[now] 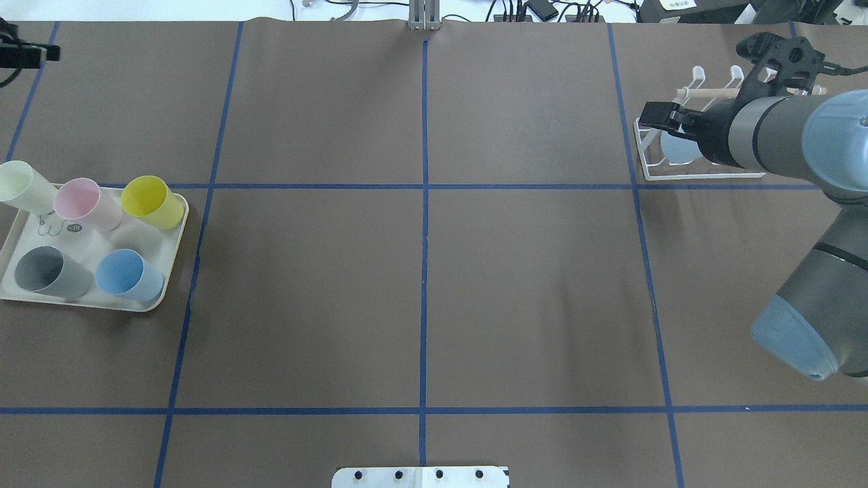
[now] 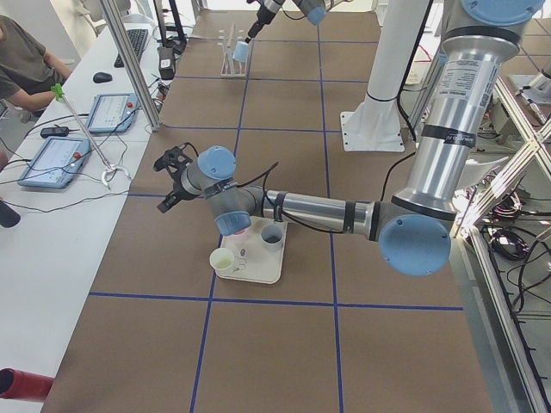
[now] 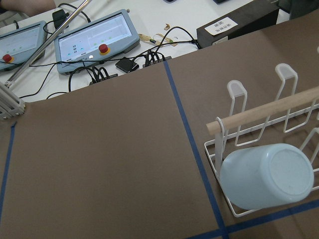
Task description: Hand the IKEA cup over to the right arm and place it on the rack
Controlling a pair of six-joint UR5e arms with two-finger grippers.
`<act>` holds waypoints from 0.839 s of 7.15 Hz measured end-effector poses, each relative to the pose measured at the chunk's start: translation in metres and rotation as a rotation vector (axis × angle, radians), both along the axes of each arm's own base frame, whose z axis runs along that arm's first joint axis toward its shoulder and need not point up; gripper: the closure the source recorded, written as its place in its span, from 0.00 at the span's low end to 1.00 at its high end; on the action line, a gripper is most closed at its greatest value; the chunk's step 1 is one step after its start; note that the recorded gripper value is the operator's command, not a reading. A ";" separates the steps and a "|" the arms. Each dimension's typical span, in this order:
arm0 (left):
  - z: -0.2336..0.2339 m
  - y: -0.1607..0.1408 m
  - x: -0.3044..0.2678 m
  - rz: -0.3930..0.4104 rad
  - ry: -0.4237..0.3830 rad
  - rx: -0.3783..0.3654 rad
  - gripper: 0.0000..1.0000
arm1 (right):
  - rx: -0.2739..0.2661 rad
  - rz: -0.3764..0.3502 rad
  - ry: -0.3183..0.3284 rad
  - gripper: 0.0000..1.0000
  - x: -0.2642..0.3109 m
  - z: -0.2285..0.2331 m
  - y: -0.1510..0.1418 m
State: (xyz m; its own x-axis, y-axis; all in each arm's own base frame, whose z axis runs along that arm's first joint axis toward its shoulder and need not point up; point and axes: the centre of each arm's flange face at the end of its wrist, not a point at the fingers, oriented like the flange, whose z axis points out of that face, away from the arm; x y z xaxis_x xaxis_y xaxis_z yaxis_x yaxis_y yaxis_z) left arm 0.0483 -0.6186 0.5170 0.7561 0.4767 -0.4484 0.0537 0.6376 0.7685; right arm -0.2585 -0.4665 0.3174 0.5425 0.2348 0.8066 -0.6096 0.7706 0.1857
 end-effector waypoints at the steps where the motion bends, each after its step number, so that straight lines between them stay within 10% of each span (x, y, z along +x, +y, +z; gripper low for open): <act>1: 0.032 -0.011 -0.025 0.034 -0.104 -0.039 0.16 | 0.001 -0.003 -0.003 0.00 0.002 -0.001 0.002; 6: 0.106 -0.033 -0.035 0.162 -0.076 -0.363 0.17 | -0.008 -0.025 -0.013 0.00 0.001 0.000 0.006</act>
State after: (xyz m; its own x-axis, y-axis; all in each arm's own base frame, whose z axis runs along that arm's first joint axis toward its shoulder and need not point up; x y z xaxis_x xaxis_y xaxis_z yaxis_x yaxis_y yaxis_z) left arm 0.0132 -0.6519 0.6233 0.7214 0.4134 -0.5557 -0.1180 0.8639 0.4896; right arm -0.2572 -0.4604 0.3172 0.5373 0.2283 0.8119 -0.5929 0.7869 0.1711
